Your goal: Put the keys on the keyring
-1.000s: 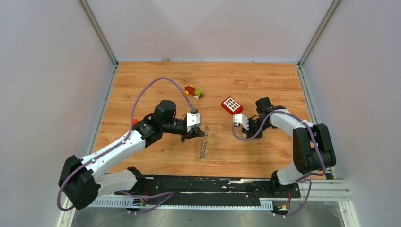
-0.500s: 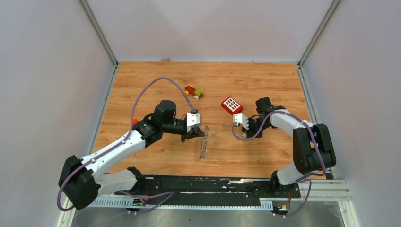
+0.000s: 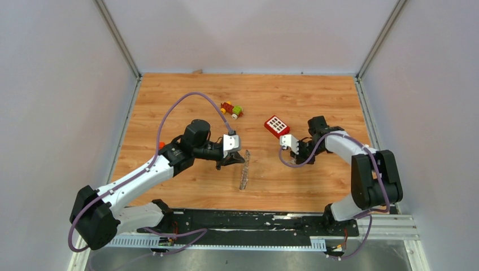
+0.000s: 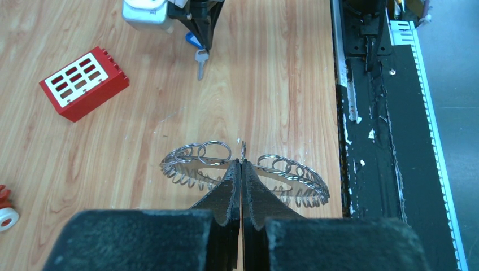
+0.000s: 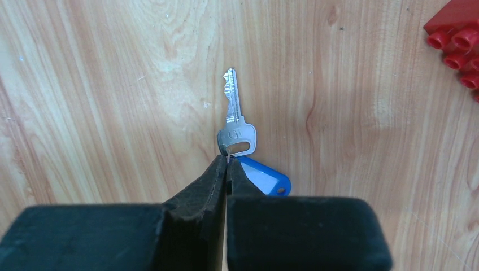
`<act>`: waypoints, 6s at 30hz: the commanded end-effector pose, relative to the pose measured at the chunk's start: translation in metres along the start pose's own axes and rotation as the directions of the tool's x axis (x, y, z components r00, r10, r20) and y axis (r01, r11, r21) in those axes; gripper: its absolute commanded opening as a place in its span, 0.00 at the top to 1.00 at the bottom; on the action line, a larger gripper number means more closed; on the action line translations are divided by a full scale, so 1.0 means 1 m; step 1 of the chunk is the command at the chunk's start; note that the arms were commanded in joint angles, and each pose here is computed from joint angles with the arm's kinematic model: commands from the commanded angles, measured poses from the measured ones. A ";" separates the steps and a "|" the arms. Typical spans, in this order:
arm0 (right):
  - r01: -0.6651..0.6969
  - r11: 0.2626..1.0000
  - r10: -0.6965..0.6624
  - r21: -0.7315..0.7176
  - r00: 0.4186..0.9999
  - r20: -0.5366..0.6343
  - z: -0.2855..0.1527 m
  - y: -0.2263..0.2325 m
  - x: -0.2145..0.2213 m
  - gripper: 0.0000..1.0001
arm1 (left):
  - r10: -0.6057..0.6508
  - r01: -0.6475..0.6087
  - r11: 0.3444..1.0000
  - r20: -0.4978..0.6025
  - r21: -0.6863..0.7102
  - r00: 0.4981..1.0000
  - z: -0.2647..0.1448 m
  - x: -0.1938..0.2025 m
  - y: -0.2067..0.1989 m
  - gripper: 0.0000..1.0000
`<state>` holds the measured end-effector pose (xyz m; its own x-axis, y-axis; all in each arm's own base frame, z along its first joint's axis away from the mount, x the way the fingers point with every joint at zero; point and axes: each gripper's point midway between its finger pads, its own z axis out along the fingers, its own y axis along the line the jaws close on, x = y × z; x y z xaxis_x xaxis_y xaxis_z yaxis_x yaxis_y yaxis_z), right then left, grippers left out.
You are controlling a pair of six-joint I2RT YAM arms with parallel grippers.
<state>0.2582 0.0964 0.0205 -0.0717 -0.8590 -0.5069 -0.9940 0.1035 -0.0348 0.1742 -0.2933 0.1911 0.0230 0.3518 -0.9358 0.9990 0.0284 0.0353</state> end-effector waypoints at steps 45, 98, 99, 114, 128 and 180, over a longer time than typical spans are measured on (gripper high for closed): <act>0.202 0.976 -0.099 -0.079 0.739 0.667 -0.107 0.089 -0.262 1.00 | 0.277 -0.284 0.925 -0.066 -0.251 0.959 0.006 -0.054 0.031 1.00; 0.173 0.983 -0.086 -0.066 0.741 0.666 -0.122 0.080 -0.248 1.00 | 0.281 -0.301 0.882 -0.108 -0.363 0.954 0.017 -0.032 0.032 1.00; 0.177 0.982 -0.096 -0.059 0.750 0.655 -0.121 0.080 -0.246 1.00 | 0.298 -0.312 0.887 -0.093 -0.340 0.950 0.019 -0.034 0.027 1.00; 0.174 0.985 -0.142 0.002 0.800 0.584 -0.089 0.069 -0.226 1.00 | 0.224 -0.220 0.922 -0.026 -0.319 0.974 0.021 -0.048 0.019 1.00; 0.162 0.986 -0.144 0.025 0.784 0.604 -0.078 0.073 -0.239 1.00 | 0.118 -0.120 0.953 -0.023 -0.277 0.993 0.032 -0.041 0.012 1.00; 0.086 0.996 -0.073 0.005 0.810 0.582 -0.068 0.066 -0.246 1.00 | 0.114 -0.117 0.960 -0.024 -0.254 0.993 0.037 -0.036 0.009 1.00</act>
<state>0.1940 0.2699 0.1844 0.0332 -0.4482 -0.8933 -0.9988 0.0169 -0.0456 0.1847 -0.3253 0.1813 0.0892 0.4635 -0.8816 0.9467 0.2355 0.2196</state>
